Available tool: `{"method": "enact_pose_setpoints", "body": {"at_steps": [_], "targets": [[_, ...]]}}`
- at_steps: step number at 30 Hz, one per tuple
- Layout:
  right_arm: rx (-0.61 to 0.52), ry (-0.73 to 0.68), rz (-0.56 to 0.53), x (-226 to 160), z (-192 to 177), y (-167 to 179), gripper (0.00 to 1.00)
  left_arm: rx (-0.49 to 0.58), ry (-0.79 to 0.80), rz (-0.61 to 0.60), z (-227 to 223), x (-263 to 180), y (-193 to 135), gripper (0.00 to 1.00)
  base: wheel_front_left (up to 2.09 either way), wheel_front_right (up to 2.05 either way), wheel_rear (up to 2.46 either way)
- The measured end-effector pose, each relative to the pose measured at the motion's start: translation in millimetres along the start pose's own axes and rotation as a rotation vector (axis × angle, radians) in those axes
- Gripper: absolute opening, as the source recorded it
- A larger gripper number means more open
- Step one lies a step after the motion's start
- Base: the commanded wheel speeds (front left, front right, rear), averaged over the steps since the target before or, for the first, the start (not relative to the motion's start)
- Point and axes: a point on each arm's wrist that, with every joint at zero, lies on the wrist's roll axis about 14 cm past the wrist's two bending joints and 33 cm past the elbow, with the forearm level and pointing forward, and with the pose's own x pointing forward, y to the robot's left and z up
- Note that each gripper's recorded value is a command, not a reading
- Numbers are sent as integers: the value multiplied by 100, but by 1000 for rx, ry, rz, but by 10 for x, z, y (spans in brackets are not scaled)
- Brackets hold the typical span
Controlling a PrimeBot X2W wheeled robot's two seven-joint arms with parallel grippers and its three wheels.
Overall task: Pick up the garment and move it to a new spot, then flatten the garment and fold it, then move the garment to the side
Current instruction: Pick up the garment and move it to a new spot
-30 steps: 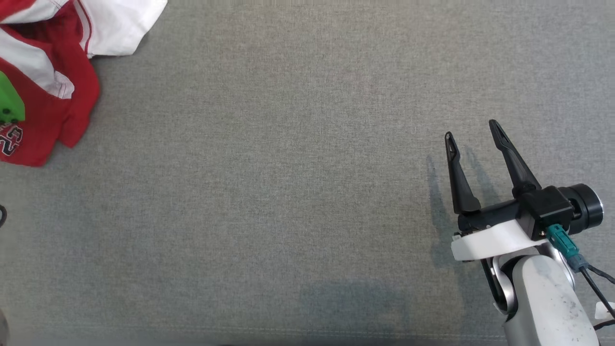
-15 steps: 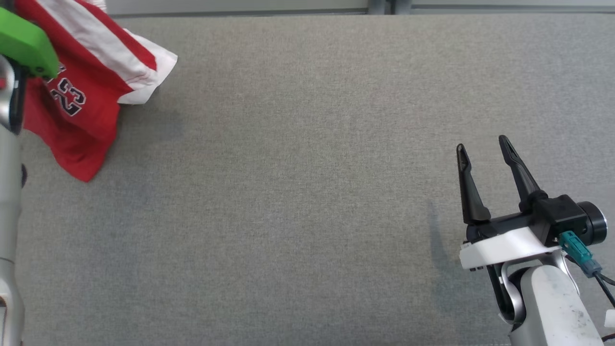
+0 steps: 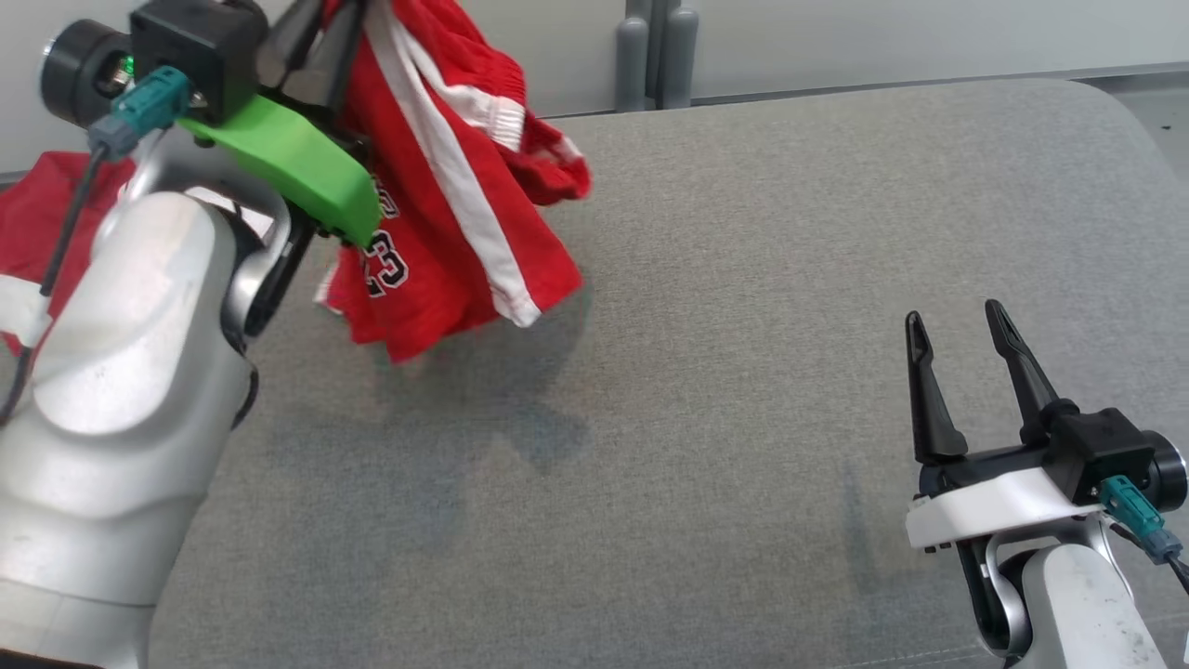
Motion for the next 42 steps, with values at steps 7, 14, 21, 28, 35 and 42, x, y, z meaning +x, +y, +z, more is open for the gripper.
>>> {"method": "enact_pose_setpoints", "body": {"at_steps": [7,14,21,28,35,42], "targets": [[-16,3,-51,-145,34,-172,100,-107,67,-196,-151,-8,-768,0,0,0,0],[-15,30,-59,-124,-65,-203,100,-194,259,-241,-986,-136,-1140,0,0,0,0],[-5,64,-60,-91,-199,-216,100,-172,438,-193,-1832,-283,-1211,0,0,0,0],[-10,98,-79,-117,-307,-286,100,-206,490,-119,-2190,-237,-1190,0,0,0,0],[4,115,-71,-146,-358,-245,100,-273,533,-63,-2338,-291,-1231,100,0,0,0],[15,102,-42,-99,-330,-144,100,-310,488,-26,-2172,-291,-1145,100,0,0,0]]}}
